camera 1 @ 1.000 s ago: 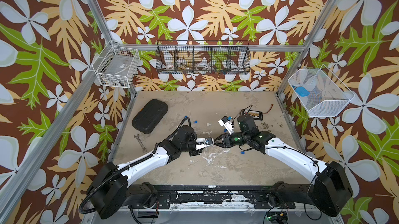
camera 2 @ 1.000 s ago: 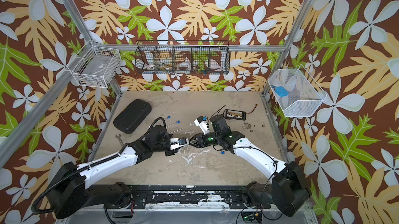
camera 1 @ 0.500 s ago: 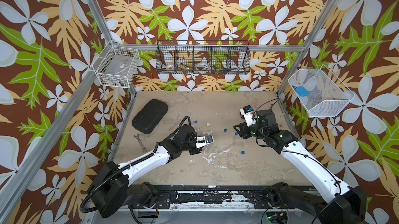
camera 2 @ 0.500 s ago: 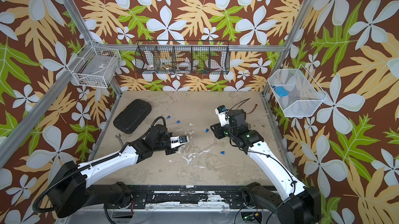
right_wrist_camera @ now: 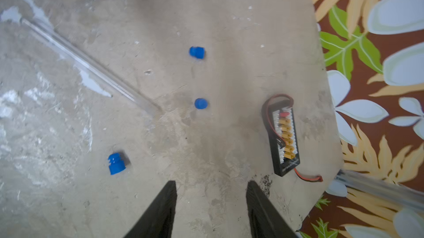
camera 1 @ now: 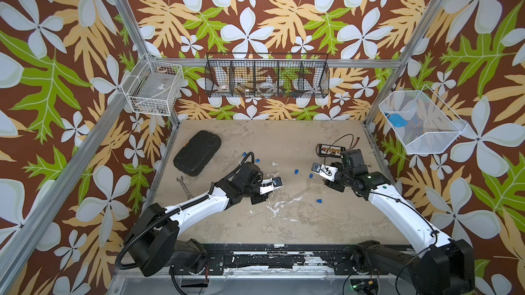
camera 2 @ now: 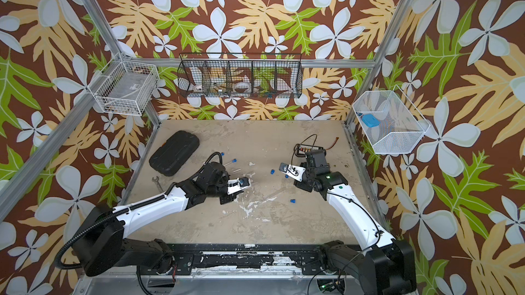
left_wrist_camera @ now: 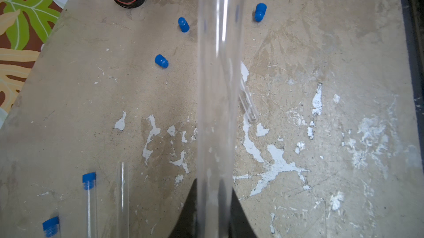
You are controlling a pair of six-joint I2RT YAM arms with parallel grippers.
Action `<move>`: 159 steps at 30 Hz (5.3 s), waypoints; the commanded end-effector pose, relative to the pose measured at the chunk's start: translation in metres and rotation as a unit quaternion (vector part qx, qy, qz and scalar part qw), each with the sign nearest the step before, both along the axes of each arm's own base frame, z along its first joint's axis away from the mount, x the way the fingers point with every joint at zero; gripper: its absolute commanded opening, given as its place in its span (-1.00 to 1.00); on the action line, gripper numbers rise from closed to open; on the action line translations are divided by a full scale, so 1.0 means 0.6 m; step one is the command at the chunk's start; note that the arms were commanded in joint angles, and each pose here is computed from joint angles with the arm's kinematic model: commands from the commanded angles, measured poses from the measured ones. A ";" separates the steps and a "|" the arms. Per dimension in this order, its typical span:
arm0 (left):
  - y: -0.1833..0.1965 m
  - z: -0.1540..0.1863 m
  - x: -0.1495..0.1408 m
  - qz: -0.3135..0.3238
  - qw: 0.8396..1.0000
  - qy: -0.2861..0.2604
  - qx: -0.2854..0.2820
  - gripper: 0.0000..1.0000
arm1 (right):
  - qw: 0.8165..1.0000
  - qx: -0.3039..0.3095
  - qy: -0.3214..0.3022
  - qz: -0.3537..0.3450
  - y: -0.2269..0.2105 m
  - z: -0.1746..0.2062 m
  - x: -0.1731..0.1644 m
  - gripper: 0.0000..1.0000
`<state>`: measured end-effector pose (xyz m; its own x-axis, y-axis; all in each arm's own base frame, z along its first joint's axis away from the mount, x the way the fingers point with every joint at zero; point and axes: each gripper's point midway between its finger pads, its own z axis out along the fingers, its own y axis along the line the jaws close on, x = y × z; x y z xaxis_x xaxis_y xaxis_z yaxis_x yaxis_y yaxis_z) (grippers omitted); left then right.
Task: Insert stoppers into test tubes
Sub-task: Pick up the stopper from the center of the board, then insert the stopper into the test tube.
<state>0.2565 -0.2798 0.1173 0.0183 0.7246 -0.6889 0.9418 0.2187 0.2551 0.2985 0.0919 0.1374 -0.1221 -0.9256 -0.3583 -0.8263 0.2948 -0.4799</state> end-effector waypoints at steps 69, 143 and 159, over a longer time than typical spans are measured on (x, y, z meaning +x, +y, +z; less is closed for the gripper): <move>-0.004 -0.003 -0.022 -0.018 0.999 0.039 -0.002 -1.00 | 0.973 -0.042 0.206 0.093 0.008 -0.204 -0.089 -0.45; 0.003 -0.005 -0.026 -0.008 0.985 -0.135 0.105 -1.00 | 0.968 0.161 0.182 0.061 0.244 0.027 -0.144 -0.95; -0.001 0.000 -0.027 -0.009 0.987 -0.131 0.097 -1.00 | 0.969 0.161 0.180 0.049 0.244 0.025 -0.137 -0.95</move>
<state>0.2390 -0.2748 0.1094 0.1876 0.8584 -0.4774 0.8430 0.1088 0.5268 0.2139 0.2355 0.1503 -0.2041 -0.7957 -0.5702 -0.9573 0.2840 -0.0536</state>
